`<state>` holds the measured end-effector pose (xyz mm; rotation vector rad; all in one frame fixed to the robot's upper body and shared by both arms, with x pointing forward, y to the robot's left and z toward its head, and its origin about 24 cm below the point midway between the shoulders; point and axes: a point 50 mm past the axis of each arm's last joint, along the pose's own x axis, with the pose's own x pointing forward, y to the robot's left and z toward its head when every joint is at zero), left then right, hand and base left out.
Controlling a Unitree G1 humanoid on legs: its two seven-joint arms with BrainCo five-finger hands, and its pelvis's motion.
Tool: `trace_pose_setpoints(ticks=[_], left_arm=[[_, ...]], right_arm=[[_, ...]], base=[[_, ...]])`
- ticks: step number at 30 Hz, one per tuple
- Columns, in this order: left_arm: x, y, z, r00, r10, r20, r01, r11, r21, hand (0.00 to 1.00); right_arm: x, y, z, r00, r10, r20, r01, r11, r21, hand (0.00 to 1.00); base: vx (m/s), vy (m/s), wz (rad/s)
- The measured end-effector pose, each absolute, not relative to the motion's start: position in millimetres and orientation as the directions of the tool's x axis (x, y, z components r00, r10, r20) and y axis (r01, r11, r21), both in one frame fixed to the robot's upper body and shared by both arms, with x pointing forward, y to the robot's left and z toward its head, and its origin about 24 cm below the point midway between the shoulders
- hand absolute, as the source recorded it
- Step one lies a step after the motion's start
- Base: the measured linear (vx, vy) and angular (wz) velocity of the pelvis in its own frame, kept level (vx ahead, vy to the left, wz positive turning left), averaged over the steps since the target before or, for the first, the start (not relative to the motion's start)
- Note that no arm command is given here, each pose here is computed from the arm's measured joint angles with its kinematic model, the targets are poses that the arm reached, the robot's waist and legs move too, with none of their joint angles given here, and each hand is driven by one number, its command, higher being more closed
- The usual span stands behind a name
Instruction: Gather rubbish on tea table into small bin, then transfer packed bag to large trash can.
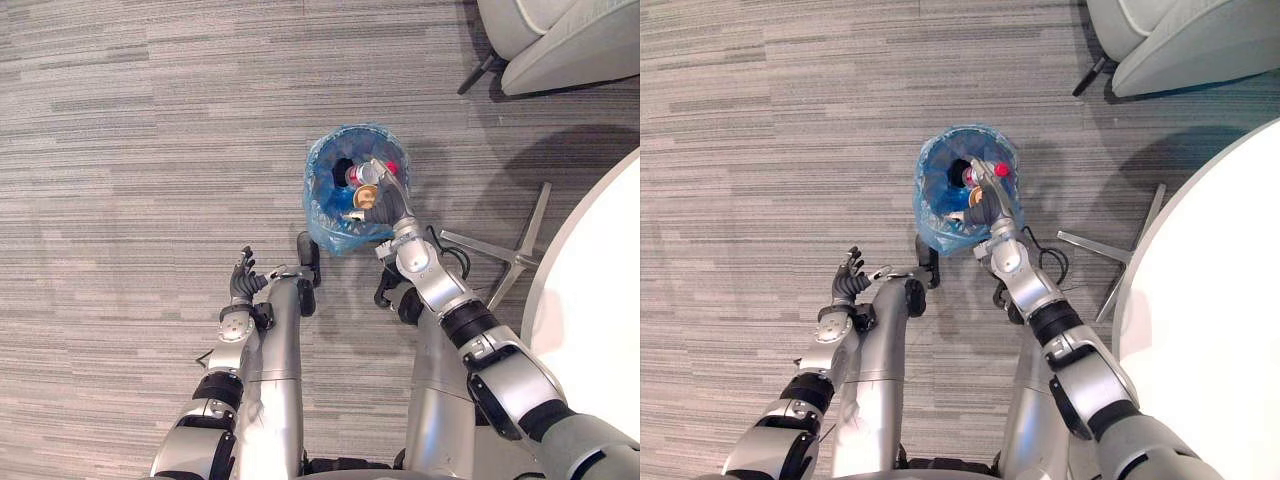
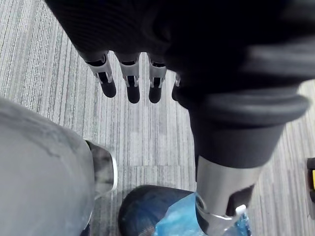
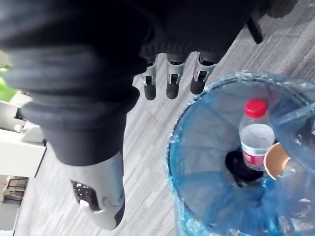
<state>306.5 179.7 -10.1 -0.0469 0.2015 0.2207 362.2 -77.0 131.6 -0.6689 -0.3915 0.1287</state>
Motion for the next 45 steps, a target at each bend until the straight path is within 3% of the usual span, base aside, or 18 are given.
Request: trace_pose_setpoints(ticks=[12, 21, 28, 29, 37, 45], left_arm=[[310.0, 179.0, -6.8, 0.954, 0.231, -0.193, -0.241, 0.97, -0.032, 0.0], [324.2, 177.2, 12.9, 0.967, 0.226, -0.114, -0.232, 0.972, -0.042, 0.0], [327.1, 180.3, 20.6, 0.971, 0.227, -0.076, -0.231, 0.972, -0.039, 0.0], [327.2, 180.9, 20.8, 0.971, 0.228, -0.075, -0.232, 0.972, -0.038, 0.0], [328.8, 181.9, 22.9, 0.972, 0.226, -0.069, -0.229, 0.973, -0.031, 0.0], [331.0, 178.6, 25.2, 0.974, 0.219, -0.066, -0.222, 0.974, -0.038, 0.0]], right_arm=[[358.4, -66.1, 119.7, 0.896, 0.338, 0.288, 0.036, 0.591, -0.806, 0.0], [375.8, -75.1, 113.1, 0.931, 0.307, 0.195, 0.048, 0.429, -0.902, 0.0], [383.4, -83.7, 108.6, 0.954, 0.264, 0.144, 0.034, 0.38, -0.924, 0.0], [383.7, -85.2, 107.2, 0.956, 0.259, 0.137, 0.032, 0.372, -0.928, 1.0], [386.2, -92.0, 98.2, 0.969, 0.235, 0.074, -0.009, 0.334, -0.943, 1.0], [387.2, -90.0, 103.2, 0.968, 0.234, 0.089, -0.005, 0.374, -0.928, 1.0]], base=[[-0.03, -0.02, 0.03], [-0.04, -0.02, 0.08], [-0.04, -0.017, 0.1], [-0.04, -0.009, 0.12], [-0.02, -0.01, 0.06], [-0.04, -0.011, 0.02]])
